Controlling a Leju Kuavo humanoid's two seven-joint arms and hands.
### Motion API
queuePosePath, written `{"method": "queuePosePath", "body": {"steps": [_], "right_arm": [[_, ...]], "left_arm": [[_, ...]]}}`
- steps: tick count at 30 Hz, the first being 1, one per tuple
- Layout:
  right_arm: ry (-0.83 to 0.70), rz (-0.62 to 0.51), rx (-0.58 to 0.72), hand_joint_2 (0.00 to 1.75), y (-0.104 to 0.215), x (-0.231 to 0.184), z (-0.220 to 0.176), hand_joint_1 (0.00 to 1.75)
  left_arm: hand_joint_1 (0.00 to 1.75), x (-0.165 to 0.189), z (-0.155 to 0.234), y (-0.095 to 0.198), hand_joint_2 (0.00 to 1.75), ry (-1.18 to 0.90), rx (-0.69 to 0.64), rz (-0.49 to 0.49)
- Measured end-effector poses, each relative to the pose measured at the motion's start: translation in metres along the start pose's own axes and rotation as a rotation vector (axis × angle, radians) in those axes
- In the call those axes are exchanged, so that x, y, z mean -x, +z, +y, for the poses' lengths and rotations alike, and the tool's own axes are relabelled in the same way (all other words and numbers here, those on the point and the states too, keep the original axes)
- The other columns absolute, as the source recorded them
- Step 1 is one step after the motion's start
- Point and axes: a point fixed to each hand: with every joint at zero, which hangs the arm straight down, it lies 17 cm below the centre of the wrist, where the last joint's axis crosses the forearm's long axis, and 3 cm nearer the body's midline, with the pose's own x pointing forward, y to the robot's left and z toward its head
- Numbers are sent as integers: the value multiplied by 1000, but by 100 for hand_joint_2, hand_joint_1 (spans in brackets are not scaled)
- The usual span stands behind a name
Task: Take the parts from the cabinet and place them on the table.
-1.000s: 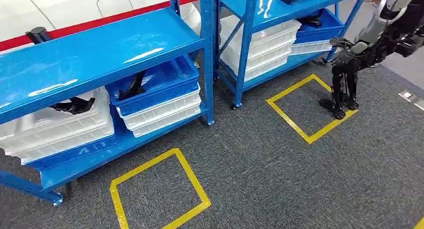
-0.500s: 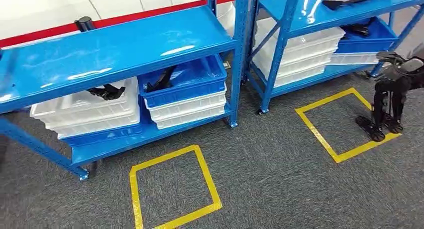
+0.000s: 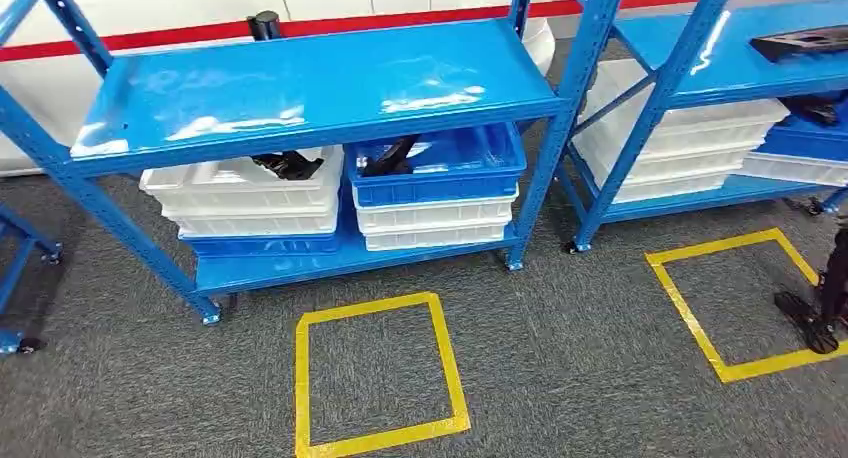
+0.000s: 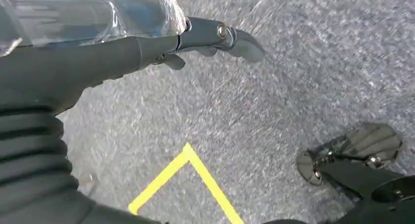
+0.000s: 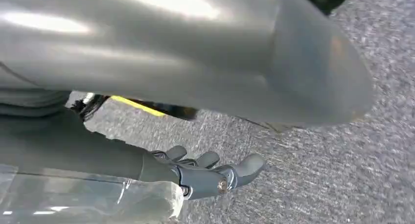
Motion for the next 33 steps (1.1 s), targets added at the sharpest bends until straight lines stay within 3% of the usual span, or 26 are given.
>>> {"method": "queuePosePath", "body": {"steps": [8,9,13,14,23,29,30,33], "right_arm": [[21,32,5,0,-1,1,-3,0],[28,41,5,0,-1,1,-3,0],[34,62,4,0,0,9,-2,0],[35,65,3,175,0,10,-2,0],[47,10,-9,175,0,-3,6,0],[41,33,-12,175,3,22,11,0],[41,46,-14,0,4,32,13,0],[27,86,-14,0,8,61,15,0]], "left_arm": [[0,9,-4,1,0,-6,3,19],[0,10,-3,1,175,-6,0,27],[0,3,0,0,175,4,-14,24],[0,5,1,0,175,7,-18,32],[0,40,-17,5,175,-9,19,86],[0,32,-24,6,175,17,61,54],[0,28,-26,7,0,25,69,44],[0,10,-29,7,0,52,93,3]]}}
